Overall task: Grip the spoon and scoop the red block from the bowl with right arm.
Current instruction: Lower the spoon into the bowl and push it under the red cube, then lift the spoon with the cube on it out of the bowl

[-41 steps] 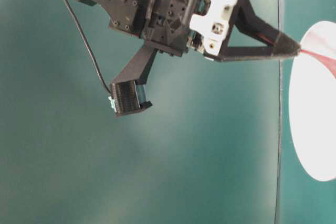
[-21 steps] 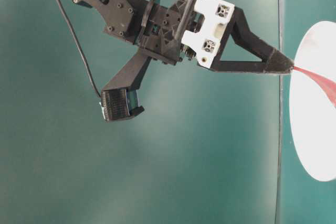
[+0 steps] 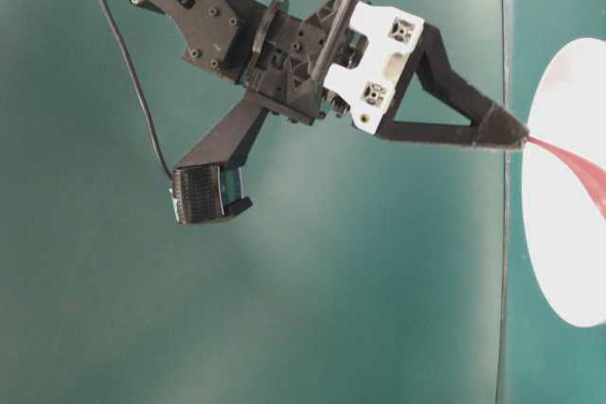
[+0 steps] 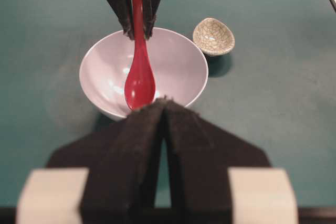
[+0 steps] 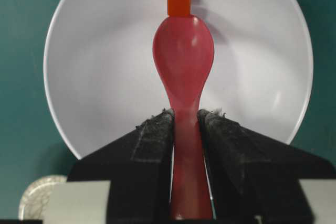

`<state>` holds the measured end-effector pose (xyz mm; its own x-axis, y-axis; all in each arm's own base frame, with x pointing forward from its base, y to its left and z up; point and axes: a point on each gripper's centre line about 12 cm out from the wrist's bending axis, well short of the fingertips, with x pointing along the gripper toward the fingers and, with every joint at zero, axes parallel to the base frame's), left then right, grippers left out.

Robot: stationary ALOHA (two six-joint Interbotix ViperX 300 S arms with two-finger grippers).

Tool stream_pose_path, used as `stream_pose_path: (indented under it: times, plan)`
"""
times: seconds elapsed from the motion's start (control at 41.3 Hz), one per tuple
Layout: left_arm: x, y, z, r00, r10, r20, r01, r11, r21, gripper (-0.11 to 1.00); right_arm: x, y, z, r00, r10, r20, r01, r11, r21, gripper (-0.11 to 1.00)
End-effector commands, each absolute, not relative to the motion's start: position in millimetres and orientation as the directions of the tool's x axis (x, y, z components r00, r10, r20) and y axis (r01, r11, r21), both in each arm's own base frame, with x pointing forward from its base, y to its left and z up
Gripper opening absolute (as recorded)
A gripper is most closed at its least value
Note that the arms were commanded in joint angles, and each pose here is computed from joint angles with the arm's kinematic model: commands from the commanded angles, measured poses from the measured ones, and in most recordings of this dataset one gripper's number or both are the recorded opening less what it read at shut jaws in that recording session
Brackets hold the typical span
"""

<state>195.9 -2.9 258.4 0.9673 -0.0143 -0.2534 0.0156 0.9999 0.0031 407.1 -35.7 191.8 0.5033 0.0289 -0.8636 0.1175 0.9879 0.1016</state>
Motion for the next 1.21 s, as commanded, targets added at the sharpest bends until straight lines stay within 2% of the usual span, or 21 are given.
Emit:
stream_pose_path:
  times: [0.0, 0.654, 1.188]
  plan:
    - [198, -2, 268, 0.974, -0.011, -0.228, 0.013, 1.0, 0.008, 0.0, 414, -37, 207, 0.551, 0.023, -0.834, 0.119, 0.987, 0.106, 0.25]
    - [199, -2, 267, 0.973, -0.011, -0.233, 0.013, 1.0, 0.008, 0.0, 424, -35, 215, 0.64, 0.016, -0.768, 0.123, 0.985, 0.123, 0.25]
    - [199, -2, 267, 0.973, -0.011, -0.231, 0.013, 1.0, 0.008, 0.0, 415, -34, 223, 0.661, 0.012, -0.751, 0.124, 0.984, 0.124, 0.25]
